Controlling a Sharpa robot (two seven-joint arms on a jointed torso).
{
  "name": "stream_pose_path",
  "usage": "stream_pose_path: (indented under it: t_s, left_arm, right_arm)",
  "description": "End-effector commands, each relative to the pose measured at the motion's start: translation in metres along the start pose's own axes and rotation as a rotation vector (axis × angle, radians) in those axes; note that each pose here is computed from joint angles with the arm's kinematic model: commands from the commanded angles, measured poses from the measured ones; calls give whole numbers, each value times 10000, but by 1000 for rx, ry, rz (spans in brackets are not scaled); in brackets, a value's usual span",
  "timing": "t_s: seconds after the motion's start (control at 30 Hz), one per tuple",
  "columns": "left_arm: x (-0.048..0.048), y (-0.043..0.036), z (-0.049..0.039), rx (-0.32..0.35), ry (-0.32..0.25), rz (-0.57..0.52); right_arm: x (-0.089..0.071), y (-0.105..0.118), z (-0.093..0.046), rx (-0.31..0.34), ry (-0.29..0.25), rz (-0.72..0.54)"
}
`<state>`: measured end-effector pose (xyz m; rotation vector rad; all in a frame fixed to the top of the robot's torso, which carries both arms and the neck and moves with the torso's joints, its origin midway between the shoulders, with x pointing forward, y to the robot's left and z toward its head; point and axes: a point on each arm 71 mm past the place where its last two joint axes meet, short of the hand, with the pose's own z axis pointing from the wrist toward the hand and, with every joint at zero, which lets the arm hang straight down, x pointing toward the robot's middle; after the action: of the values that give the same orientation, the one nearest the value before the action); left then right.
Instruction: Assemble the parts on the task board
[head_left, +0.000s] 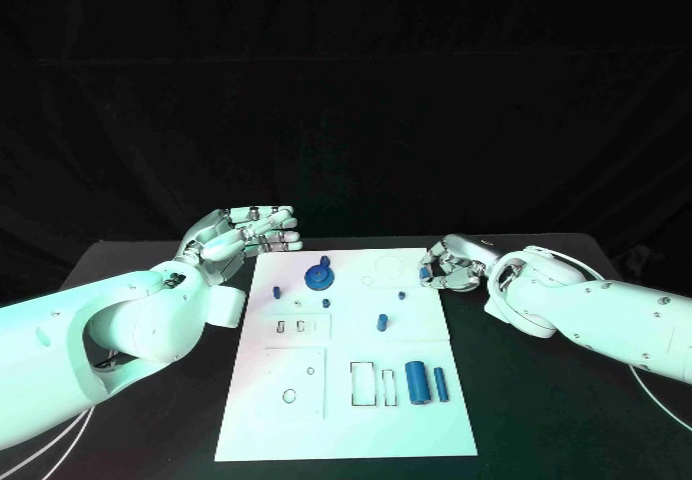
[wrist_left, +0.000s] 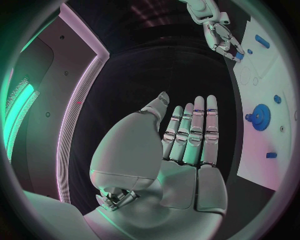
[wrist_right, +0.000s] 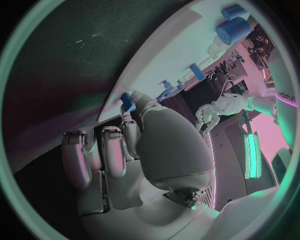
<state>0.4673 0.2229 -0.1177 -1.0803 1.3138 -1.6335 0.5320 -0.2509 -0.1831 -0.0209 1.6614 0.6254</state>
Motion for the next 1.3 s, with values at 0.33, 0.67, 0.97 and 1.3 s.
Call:
stream_pose_path:
  t_s: [0.33,0.67,0.97,1.3]
  left_arm:
    - [20,-4,4,4,21,-9]
    - [8,-1,11,3,18,-8]
    - [-4,17,34,0,15,-7]
    - [5,60,81,-6,15,-6]
  right_arm:
    - [-9,0,8,5,-32,-6]
    - [-42,149,-39,-18,-83,39]
    - [-43,748,-47,-105,-75,56]
    - [286,1486,37,-202,0,42]
